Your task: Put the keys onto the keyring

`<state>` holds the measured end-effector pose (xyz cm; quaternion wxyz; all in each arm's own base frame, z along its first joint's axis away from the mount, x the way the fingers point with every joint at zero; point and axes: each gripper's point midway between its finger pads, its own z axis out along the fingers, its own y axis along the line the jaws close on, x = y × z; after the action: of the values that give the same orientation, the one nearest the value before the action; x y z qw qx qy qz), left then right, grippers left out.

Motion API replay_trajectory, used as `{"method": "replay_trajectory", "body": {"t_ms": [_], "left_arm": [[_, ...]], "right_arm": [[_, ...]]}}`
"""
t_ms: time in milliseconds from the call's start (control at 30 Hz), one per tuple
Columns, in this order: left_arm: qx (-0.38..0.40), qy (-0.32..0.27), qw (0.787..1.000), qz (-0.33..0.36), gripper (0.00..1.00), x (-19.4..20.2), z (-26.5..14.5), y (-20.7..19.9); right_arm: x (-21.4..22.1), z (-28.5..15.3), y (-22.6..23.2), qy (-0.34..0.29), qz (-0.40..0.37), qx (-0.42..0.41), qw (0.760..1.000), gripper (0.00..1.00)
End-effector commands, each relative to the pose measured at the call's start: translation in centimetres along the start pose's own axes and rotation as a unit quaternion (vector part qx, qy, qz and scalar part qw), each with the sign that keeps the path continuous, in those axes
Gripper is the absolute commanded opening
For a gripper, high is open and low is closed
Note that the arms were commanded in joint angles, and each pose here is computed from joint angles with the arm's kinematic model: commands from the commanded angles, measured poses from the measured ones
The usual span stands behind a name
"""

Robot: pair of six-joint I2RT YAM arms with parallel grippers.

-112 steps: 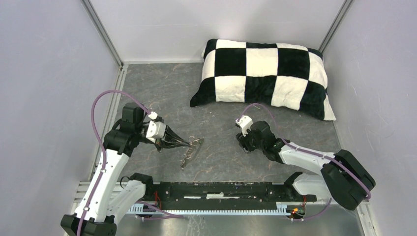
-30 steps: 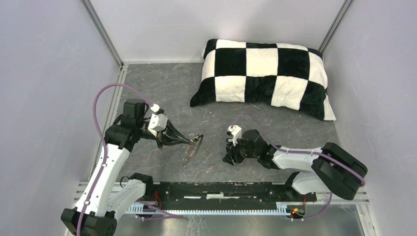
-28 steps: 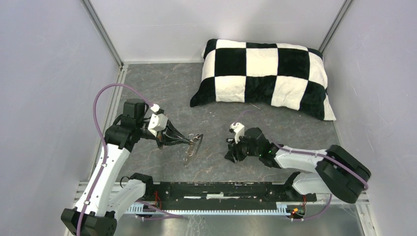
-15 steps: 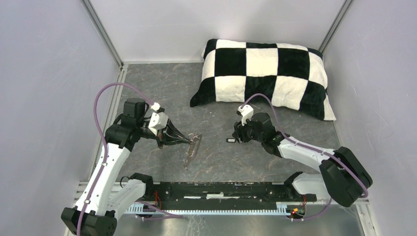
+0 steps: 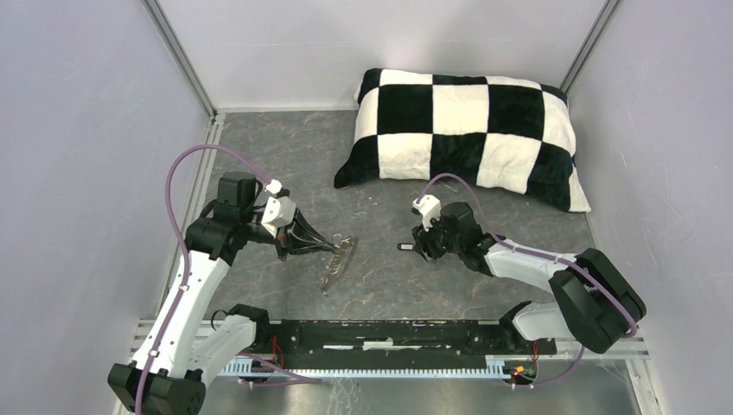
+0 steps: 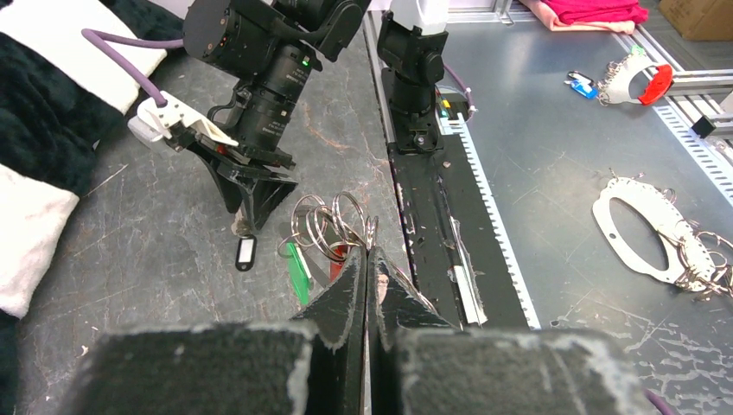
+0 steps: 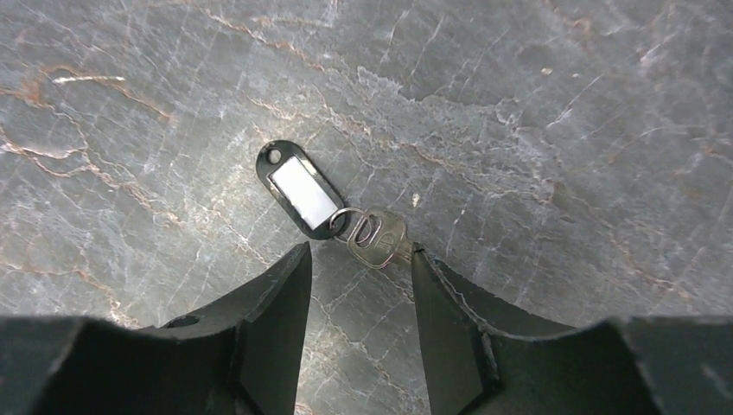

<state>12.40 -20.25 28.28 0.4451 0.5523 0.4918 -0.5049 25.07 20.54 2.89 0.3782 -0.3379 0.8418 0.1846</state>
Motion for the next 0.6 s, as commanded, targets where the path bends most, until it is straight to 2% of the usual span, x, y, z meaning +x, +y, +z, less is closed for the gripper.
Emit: {"method": "replay_trajectory", "body": {"t_ms": [0,200,433,567], "left_arm": [[0.001,-0.01,1.0,0.02,0.02,-1.6,-0.1,0.0],[-0.001,-0.009,1.0,0.022,0.02,-1.8,-0.2,-0.1],[-0.002,-0.01,1.0,0.024,0.02,-2.1,-0.2,-0.2],[-0.001,-0.012,1.0,0.019,0.02,-2.5,-0.3,-0.4]], "right_arm": [[-0.4,1.3,0.7,0.002,0.012,-0.027,1.0,0.53],[0.4,3.0,3.3,0.015,0.057,-0.097,0.994,0.54],[-1.6,3.9,8.2,0.018,0.016,-0.153,0.988,0.53],[-3.5,2.7,9.0,-0.008,0.002,-0.157,0.988,0.53]]}}
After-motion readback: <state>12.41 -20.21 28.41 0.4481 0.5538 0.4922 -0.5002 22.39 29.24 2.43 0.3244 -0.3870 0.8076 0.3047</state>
